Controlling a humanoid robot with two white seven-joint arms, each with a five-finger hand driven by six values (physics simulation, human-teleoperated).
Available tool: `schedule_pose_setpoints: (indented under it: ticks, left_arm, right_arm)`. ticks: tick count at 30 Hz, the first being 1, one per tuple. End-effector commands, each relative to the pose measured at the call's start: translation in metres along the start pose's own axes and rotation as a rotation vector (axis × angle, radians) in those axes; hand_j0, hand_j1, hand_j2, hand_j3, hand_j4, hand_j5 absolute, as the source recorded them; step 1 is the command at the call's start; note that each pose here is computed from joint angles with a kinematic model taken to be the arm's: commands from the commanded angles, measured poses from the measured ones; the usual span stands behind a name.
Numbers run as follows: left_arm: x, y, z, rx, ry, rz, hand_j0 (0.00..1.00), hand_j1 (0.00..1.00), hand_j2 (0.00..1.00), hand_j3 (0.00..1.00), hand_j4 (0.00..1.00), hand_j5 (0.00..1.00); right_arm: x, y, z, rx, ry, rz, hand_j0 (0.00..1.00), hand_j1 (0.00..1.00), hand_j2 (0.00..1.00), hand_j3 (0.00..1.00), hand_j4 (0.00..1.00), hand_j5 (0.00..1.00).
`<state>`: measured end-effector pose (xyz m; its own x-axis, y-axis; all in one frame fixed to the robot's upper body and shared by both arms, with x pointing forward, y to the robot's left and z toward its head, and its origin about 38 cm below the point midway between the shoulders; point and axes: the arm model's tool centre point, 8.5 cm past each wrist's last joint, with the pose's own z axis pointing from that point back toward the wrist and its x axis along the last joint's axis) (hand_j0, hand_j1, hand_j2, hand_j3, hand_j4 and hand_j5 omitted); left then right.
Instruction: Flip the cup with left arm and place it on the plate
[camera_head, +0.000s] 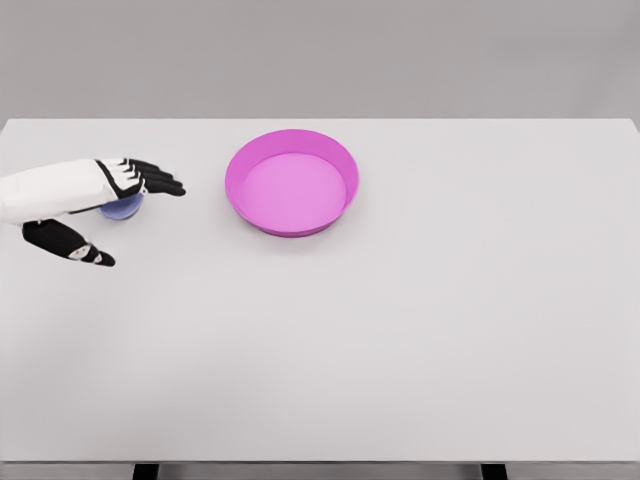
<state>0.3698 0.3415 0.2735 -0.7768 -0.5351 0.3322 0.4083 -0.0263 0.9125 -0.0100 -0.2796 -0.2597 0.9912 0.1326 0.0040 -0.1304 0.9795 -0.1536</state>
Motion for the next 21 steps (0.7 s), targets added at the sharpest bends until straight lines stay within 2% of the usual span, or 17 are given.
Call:
schedule_pose_setpoints:
  ticks: [1, 3, 7, 10, 12, 13, 15, 17, 21]
  left_arm:
    - [-0.001, -0.007, 0.000, -0.013, 0.000, 0.023, 1.00, 1.00, 1.00, 1.00, 1.00, 1.00]
    - [-0.007, -0.011, 0.001, -0.015, 0.015, 0.040, 1.00, 1.00, 1.00, 1.00, 1.00, 1.00]
    - [-0.056, -0.002, 0.030, 0.022, 0.185, 0.053, 1.00, 1.00, 1.00, 1.00, 1.00, 1.00]
    - [-0.065, -0.003, 0.027, 0.023, 0.203, 0.045, 1.00, 1.00, 1.00, 1.00, 1.00, 1.00]
    - [-0.091, -0.001, 0.029, 0.022, 0.283, 0.018, 1.00, 1.00, 1.00, 1.00, 1.00, 1.00]
    - [-0.094, 0.003, 0.026, 0.030, 0.286, 0.008, 1.00, 1.00, 1.00, 1.00, 1.00, 1.00]
    - [-0.110, -0.002, 0.019, 0.038, 0.320, 0.017, 1.00, 1.00, 1.00, 1.00, 1.00, 1.00]
    - [-0.114, -0.004, 0.016, 0.019, 0.330, 0.009, 1.00, 1.00, 1.00, 1.00, 1.00, 1.00]
    - [-0.141, -0.007, 0.027, -0.036, 0.442, -0.023, 1.00, 1.00, 1.00, 1.00, 1.00, 1.00]
  right_arm:
    - [0.000, 0.000, 0.000, 0.000, 0.000, -0.002, 1.00, 1.00, 1.00, 1.00, 1.00, 1.00]
    - [-0.006, 0.001, 0.000, 0.001, 0.011, -0.002, 1.00, 1.00, 1.00, 1.00, 1.00, 1.00]
    - [-0.006, 0.001, 0.000, 0.002, 0.011, -0.002, 1.00, 1.00, 1.00, 1.00, 1.00, 1.00]
    - [-0.006, 0.001, 0.000, 0.002, 0.011, -0.002, 1.00, 1.00, 1.00, 1.00, 1.00, 1.00]
    - [-0.006, 0.001, 0.000, 0.002, 0.011, -0.002, 1.00, 1.00, 1.00, 1.00, 1.00, 1.00]
    - [-0.006, 0.001, 0.000, 0.002, 0.011, -0.002, 1.00, 1.00, 1.00, 1.00, 1.00, 1.00]
    - [-0.006, 0.001, 0.000, 0.002, 0.011, -0.002, 1.00, 1.00, 1.00, 1.00, 1.00, 1.00]
    - [-0.006, 0.001, 0.000, 0.000, 0.011, -0.002, 1.00, 1.00, 1.00, 1.00, 1.00, 1.00]
    - [-0.006, 0.001, 0.000, 0.002, 0.011, -0.002, 1.00, 1.00, 1.00, 1.00, 1.00, 1.00]
